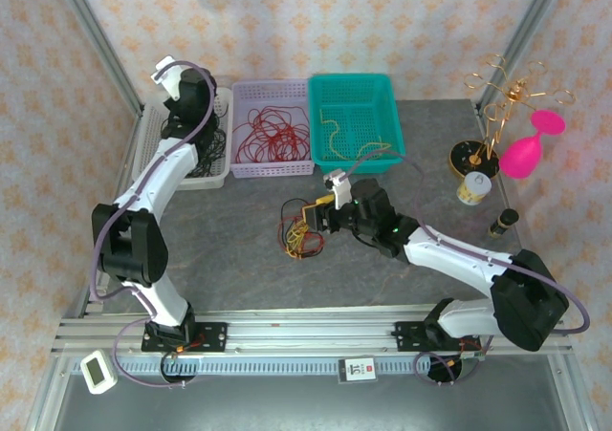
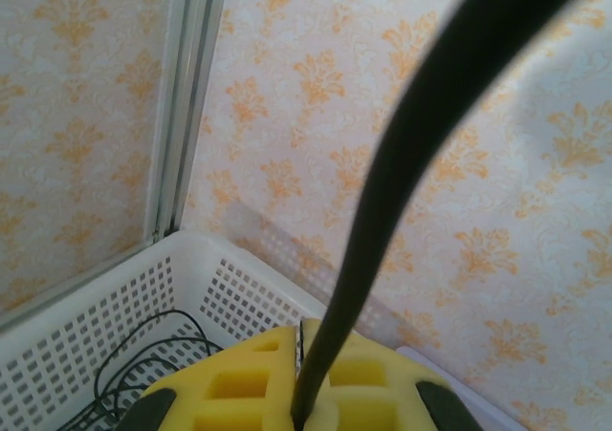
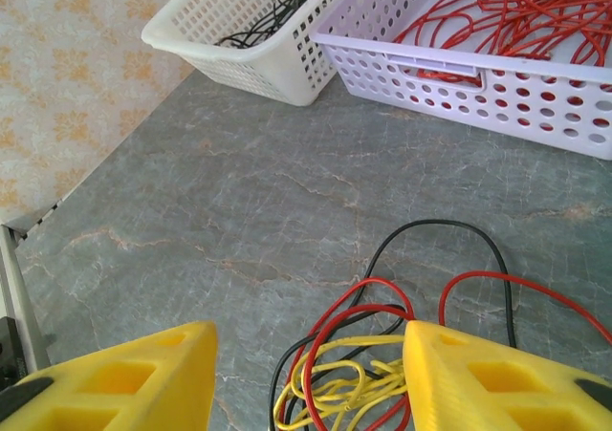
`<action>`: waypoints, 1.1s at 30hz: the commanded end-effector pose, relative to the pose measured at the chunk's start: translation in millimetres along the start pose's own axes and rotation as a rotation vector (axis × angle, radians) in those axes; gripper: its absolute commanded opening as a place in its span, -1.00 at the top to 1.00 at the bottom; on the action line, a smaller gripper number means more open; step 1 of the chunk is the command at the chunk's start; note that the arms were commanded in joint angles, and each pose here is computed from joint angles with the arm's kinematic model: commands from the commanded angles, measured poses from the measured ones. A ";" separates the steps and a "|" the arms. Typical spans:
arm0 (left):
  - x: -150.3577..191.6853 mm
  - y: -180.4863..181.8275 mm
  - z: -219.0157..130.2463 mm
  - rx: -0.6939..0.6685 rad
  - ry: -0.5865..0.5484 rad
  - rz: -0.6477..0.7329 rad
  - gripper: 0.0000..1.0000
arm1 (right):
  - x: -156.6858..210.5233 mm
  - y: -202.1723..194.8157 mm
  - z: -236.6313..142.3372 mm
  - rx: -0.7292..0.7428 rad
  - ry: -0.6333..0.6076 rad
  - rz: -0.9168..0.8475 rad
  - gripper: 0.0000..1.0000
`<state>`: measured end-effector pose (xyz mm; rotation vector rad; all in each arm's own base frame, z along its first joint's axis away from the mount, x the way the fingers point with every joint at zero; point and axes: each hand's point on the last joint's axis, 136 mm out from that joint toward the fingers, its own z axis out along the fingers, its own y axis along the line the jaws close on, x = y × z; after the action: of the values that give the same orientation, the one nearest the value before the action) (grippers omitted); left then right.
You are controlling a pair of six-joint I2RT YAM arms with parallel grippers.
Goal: Untangle the cables
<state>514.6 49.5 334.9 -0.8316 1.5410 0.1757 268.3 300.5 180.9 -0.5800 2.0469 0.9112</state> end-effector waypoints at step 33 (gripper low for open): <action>155.3 48.0 77.2 -0.249 0.235 -0.073 -0.28 | 28.3 -27.9 17.4 0.103 0.084 0.017 -0.06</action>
<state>554.5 66.1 162.3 -1.1440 1.7076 0.2279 271.6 295.4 133.6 -0.5636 2.1825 0.8356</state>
